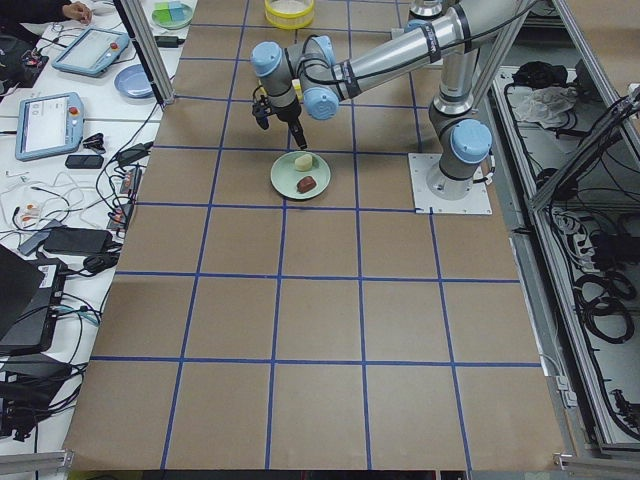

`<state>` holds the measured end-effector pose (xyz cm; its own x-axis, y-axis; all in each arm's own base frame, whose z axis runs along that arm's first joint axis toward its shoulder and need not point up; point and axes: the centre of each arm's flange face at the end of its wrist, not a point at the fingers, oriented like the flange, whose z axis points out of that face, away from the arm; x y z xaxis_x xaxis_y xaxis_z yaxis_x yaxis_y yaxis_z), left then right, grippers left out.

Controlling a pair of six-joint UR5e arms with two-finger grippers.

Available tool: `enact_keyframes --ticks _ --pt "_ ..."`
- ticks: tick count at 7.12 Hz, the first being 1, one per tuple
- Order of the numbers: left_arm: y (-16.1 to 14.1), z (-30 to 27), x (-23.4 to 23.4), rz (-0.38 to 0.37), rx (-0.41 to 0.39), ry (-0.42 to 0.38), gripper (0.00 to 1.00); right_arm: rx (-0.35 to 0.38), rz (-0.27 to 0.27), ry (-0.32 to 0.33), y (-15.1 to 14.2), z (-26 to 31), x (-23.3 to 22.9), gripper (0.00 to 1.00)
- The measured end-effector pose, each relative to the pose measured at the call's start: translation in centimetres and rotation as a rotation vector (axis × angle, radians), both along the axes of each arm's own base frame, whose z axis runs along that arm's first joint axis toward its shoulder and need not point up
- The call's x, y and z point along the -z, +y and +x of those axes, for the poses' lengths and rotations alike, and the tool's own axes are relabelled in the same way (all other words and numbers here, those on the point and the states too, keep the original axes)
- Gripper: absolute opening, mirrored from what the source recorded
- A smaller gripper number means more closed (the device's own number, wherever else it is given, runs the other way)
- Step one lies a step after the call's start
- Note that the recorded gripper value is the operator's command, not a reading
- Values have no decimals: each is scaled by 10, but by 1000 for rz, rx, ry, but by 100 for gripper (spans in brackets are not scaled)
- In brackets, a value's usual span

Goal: Stack buns with steamer

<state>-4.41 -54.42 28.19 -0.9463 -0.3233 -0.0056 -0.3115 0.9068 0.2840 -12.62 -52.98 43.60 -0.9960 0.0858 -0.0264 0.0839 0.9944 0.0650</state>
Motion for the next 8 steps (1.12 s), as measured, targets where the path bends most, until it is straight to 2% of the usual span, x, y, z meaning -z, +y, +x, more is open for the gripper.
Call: enact_keyframes --ticks 2,6,7,8 --pt "-5 1 37 71 -27 4 100 40 31 -23 0 -62 32 100" --pt "-17 1 88 120 -34 23 100 1 51 61 -29 -120 100 100" --pt "-17 2 96 135 -33 24 76 -23 37 73 -34 -131 113 100" --pt "-17 2 102 144 -33 24 48 -45 16 86 -42 -141 126 100"
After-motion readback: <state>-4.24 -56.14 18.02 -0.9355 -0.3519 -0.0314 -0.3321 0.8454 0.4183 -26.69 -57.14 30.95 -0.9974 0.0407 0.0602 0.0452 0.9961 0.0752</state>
